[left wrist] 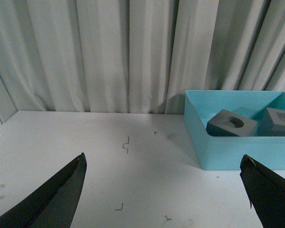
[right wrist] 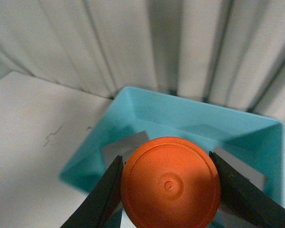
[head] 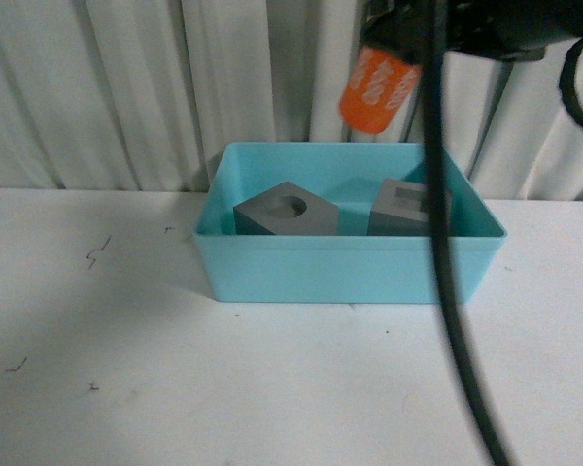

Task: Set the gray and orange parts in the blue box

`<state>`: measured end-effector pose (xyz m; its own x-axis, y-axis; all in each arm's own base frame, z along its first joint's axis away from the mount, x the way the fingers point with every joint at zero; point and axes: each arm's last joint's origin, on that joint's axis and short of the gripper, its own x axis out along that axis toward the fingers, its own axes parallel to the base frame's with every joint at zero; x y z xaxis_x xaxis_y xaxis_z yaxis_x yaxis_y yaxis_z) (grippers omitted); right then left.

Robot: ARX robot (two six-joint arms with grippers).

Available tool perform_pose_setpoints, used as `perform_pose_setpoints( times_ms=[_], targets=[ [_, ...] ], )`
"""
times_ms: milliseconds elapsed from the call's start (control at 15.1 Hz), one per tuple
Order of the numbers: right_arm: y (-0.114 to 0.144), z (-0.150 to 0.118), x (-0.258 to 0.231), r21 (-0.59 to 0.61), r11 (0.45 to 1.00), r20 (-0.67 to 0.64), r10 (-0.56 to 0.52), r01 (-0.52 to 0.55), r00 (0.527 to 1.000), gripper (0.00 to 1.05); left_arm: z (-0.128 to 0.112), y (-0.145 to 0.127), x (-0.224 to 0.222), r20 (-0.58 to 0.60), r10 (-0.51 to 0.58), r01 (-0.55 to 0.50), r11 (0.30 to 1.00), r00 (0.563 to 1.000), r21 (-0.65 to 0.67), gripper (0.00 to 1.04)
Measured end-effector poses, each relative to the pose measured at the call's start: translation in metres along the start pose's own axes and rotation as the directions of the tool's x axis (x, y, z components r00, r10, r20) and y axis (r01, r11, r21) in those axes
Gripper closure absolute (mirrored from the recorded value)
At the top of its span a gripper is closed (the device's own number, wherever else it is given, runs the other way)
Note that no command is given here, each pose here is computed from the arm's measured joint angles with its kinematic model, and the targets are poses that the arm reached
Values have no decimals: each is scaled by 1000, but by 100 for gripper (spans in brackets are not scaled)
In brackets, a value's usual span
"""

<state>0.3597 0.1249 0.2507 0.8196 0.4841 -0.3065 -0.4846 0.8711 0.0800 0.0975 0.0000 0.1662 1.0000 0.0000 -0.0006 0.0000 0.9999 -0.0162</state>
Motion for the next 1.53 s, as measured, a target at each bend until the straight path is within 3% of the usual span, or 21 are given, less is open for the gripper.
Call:
perform_pose_setpoints(
  times_ms=[133, 265, 464, 663, 1525],
  targets=[
    [-24, -25, 20, 51, 996, -77, -75, 79, 994, 57, 0, 0, 0, 0, 0, 0, 1000, 1000, 0, 7],
    [-25, -47, 37, 90, 993, -140, -68, 81, 988, 57, 0, 0, 0, 0, 0, 0, 1000, 1000, 0, 7],
    [-27, -39, 54, 98, 990, -121, -85, 97, 989, 57, 0, 0, 0, 0, 0, 0, 1000, 1000, 0, 7],
    [-29, -65, 72, 129, 983, -214, -99, 129, 972, 57, 0, 0, 0, 0, 0, 0, 1000, 1000, 0, 7],
    [-32, -94, 109, 187, 963, -309, -130, 194, 942, 57, 0, 0, 0, 0, 0, 0, 1000, 1000, 0, 7]
  ],
)
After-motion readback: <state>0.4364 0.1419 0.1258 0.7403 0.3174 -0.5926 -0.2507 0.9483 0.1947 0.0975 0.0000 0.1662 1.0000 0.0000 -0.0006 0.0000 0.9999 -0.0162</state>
